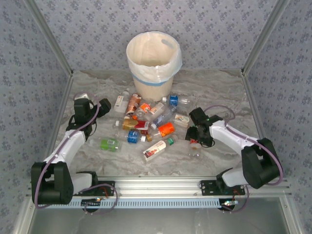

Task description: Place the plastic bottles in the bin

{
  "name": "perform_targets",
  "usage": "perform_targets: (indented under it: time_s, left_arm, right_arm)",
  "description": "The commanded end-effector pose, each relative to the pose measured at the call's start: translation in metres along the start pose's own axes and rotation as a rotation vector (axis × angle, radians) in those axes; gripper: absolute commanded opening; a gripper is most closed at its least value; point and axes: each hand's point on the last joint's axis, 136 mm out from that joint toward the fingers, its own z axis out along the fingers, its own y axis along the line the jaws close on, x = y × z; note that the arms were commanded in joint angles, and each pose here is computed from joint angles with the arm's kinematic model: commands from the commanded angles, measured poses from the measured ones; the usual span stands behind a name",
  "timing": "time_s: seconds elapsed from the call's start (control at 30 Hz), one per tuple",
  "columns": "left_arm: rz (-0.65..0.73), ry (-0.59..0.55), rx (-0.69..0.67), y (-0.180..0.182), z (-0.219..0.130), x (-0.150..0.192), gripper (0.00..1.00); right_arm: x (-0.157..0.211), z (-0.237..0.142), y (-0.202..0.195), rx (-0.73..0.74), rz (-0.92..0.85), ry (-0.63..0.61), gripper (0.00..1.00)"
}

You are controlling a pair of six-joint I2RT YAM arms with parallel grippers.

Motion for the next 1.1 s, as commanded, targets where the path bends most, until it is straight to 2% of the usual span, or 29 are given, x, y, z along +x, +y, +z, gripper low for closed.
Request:
perform_targets:
  time_s: [0.0, 0.07, 0.23, 0.43, 0.5, 0.7, 0.9, 0.97, 1.07]
  left_arm:
    - [0.004, -0.034, 0.032, -0.010, -0.003, -0.015, 1.00]
    - [0.004, -0.039, 0.034, -0.011, -0.004, -0.016, 1.00]
    - [0.023, -0.016, 0.066, -0.019, -0.005, -0.016, 1.00]
    - [0.013, -0.012, 0.067, -0.022, -0.007, -0.018, 1.00]
    - [-0.010, -0.005, 0.037, -0.017, -0.008, -0.018, 1.00]
    - [-0.088, 0.091, -0.091, 0.001, -0.018, -0.004, 1.00]
    - [-0.161, 0.152, -0.183, 0.017, -0.037, 0.011, 1.00]
    - [-0.185, 0.156, -0.201, 0.020, -0.043, 0.012, 1.00]
    - [-0.203, 0.171, -0.205, 0.019, -0.048, 0.014, 1.00]
  right_arm:
    - [-0.004, 0.007, -0.005, 0.050, -0.017, -0.006, 0.81]
    - [-0.002, 0.013, -0.009, 0.074, -0.020, 0.000, 0.79]
    - [-0.004, 0.012, -0.015, 0.091, -0.003, -0.038, 0.68]
    - [-0.012, -0.011, -0.022, 0.088, 0.017, -0.147, 0.56]
    - [-0.020, -0.027, -0.019, 0.071, 0.013, -0.209, 0.56]
    - [-0.070, -0.111, 0.038, -0.195, -0.132, -0.476, 0.56]
    - [-0.139, -0.220, 0.118, -0.490, -0.260, -0.801, 0.56]
    - [-0.165, -0.268, 0.146, -0.577, -0.297, -0.912, 0.56]
    - [-0.194, -0.316, 0.176, -0.657, -0.338, -1.002, 0.56]
